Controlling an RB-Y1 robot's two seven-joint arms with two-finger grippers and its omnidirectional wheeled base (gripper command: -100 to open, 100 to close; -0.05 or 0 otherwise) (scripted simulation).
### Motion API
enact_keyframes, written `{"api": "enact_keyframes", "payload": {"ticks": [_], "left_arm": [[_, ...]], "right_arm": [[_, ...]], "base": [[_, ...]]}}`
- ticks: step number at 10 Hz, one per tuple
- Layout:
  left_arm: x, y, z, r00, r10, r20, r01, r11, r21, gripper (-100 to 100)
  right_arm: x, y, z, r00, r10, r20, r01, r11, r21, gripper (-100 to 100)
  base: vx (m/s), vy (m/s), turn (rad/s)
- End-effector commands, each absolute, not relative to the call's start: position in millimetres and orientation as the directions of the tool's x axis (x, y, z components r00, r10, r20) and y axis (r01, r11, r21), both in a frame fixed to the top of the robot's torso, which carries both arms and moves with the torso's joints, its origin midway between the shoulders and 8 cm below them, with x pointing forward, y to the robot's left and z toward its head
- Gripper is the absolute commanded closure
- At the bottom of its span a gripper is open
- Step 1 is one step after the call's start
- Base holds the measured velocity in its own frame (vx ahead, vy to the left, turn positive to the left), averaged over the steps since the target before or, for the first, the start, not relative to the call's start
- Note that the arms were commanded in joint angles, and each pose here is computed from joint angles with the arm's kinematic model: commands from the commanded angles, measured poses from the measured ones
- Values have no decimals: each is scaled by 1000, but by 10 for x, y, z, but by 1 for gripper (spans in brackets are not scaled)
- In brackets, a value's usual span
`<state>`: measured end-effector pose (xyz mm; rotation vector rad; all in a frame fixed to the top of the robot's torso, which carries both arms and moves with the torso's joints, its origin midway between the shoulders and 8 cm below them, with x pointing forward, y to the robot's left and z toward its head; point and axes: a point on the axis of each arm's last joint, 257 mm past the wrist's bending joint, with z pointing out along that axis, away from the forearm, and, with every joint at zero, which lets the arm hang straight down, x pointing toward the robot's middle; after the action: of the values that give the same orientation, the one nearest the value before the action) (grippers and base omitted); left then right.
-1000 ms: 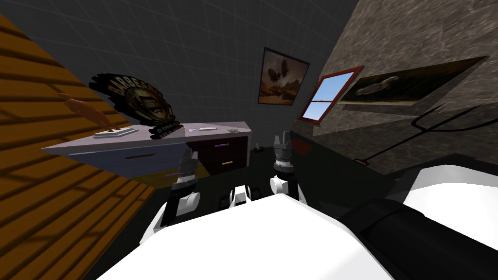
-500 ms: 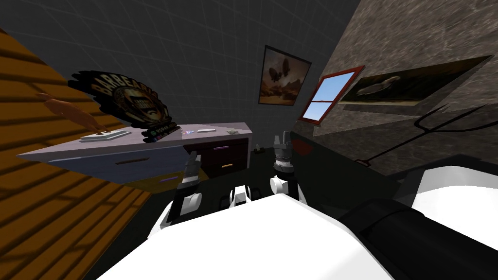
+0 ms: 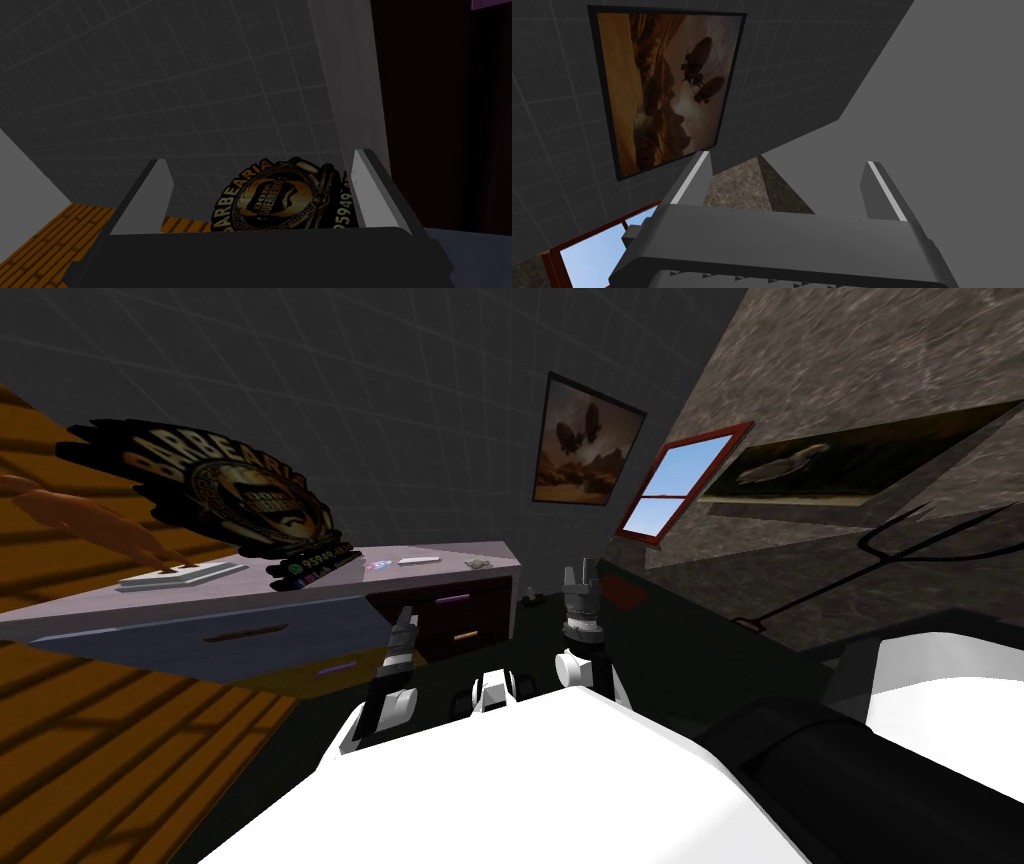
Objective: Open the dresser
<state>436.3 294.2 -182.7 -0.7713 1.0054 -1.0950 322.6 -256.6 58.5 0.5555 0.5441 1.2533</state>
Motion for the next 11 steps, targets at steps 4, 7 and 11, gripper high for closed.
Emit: {"api": "enact_keyframes", "payload": {"ticks": [4,7,11], "left_arm": [[4438,2964,-2428,108,-956,-272,227,290,-930,-100],[4441,2964,-2723,99,-959,-267,168,281,-945,-100],[4435,2901,-3035,91,-965,-245,106,254,-961,-100]], "right_arm": [[3226,-2566,585,224,971,-78,-720,219,658,0],[3226,-2566,586,224,971,-78,-720,219,658,0],[3226,-2566,586,224,971,-78,-720,219,658,0]], "base": [[98,16,-17],[83,4,-14],[82,10,-11]]}}
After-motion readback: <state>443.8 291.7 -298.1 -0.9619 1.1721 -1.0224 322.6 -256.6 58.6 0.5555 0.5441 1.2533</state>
